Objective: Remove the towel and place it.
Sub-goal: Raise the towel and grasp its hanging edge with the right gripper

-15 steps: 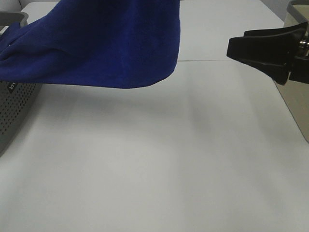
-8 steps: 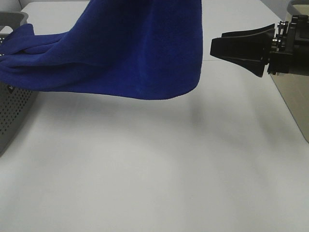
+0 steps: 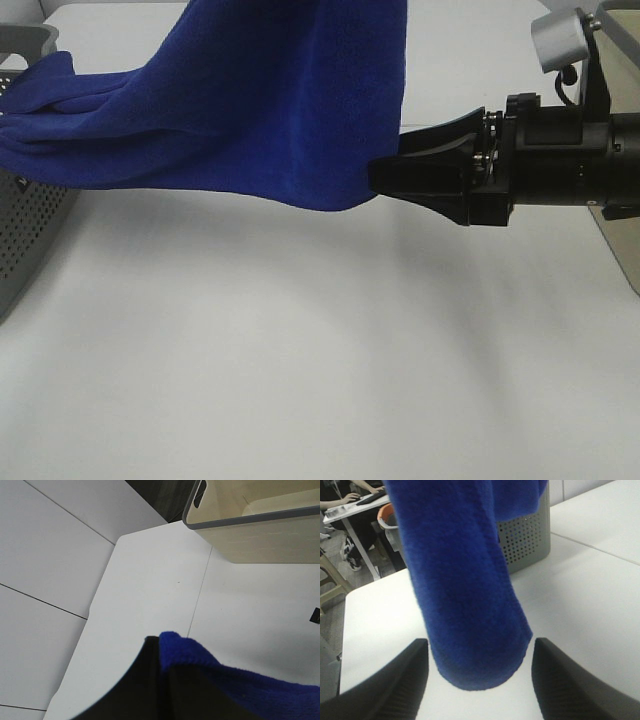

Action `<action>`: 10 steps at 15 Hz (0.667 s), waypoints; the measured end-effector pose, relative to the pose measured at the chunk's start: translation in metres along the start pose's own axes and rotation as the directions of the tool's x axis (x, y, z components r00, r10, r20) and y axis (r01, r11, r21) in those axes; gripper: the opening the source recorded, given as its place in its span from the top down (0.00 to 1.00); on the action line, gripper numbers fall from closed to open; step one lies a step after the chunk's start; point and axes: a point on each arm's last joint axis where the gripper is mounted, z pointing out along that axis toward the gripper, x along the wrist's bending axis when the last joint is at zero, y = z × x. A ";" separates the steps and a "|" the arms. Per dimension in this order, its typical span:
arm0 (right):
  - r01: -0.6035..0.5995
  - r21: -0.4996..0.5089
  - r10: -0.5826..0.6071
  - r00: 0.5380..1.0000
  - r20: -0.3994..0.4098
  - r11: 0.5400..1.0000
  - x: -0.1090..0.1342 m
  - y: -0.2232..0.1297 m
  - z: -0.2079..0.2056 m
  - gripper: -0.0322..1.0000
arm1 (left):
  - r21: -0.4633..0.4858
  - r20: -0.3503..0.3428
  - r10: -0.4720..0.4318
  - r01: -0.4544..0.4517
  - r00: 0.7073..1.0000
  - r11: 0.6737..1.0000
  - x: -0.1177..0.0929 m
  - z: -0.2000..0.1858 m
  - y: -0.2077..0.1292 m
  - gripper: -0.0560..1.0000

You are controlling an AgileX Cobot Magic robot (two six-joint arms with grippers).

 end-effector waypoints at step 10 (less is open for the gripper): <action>0.069 -0.050 -0.070 0.997 -0.025 0.996 -0.004 0.016 0.002 0.43 | -0.001 0.001 -0.001 0.001 1.000 1.000 0.000 0.000 0.000 0.95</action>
